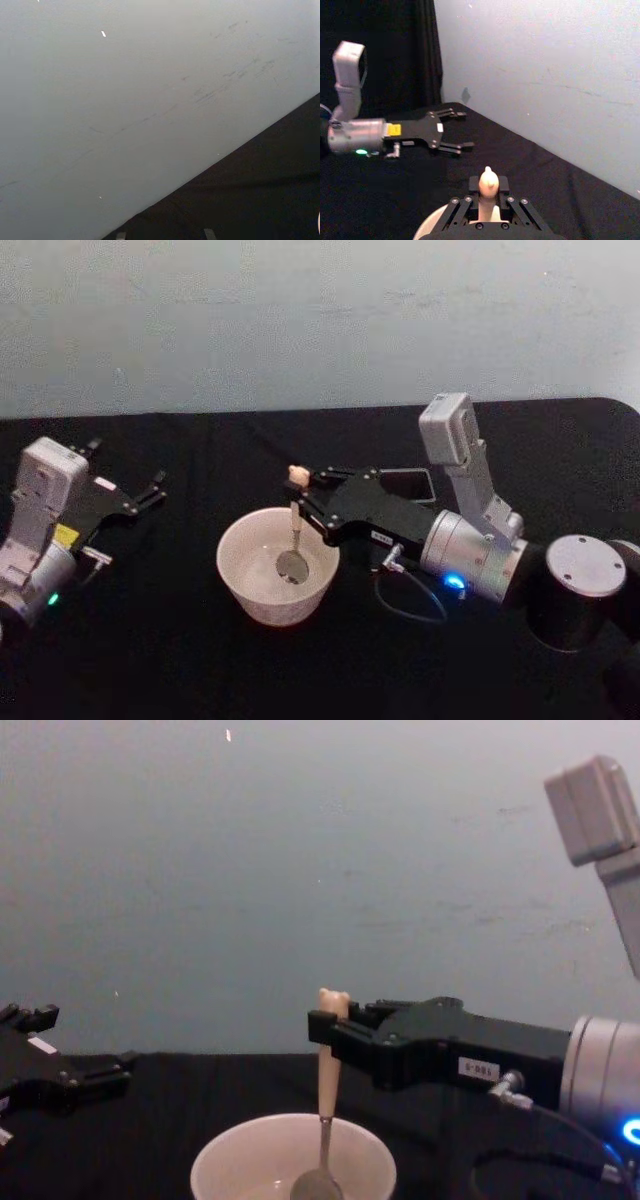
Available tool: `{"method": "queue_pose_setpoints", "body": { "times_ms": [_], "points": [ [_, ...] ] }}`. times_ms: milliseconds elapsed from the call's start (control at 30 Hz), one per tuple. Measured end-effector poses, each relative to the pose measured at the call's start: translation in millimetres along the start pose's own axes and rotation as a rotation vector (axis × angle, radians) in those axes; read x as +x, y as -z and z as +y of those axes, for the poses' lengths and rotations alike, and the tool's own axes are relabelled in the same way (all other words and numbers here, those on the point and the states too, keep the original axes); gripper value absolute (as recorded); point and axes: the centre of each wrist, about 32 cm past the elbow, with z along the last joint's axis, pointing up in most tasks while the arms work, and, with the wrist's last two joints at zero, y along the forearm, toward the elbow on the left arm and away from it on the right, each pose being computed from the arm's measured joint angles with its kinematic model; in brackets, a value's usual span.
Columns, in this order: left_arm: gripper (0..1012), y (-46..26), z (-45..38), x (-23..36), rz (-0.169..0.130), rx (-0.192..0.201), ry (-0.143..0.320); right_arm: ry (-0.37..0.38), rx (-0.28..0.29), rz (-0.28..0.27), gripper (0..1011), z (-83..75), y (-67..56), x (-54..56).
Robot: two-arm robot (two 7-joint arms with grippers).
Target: Pick up the stirring spoon with one hand, stir inside the cup, then place it back in its original position.
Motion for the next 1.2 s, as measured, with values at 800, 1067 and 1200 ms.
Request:
{"method": "queue_pose_setpoints", "body": {
  "times_ms": [800, 1067, 1200],
  "points": [
    [1001, 0.0, 0.0, 0.0, 0.0, 0.0, 0.0, 0.025, 0.025, 0.08, 214, -1.6, -7.9, 7.5],
    [1001, 0.0, 0.0, 0.0, 0.0, 0.0, 0.0, 0.042, 0.041, 0.108, 214, -6.2, -13.7, 15.6],
    [1001, 0.0, 0.0, 0.0, 0.0, 0.0, 0.0, 0.054, 0.063, 0.124, 214, -9.0, -17.9, 19.4]
  ]
}}
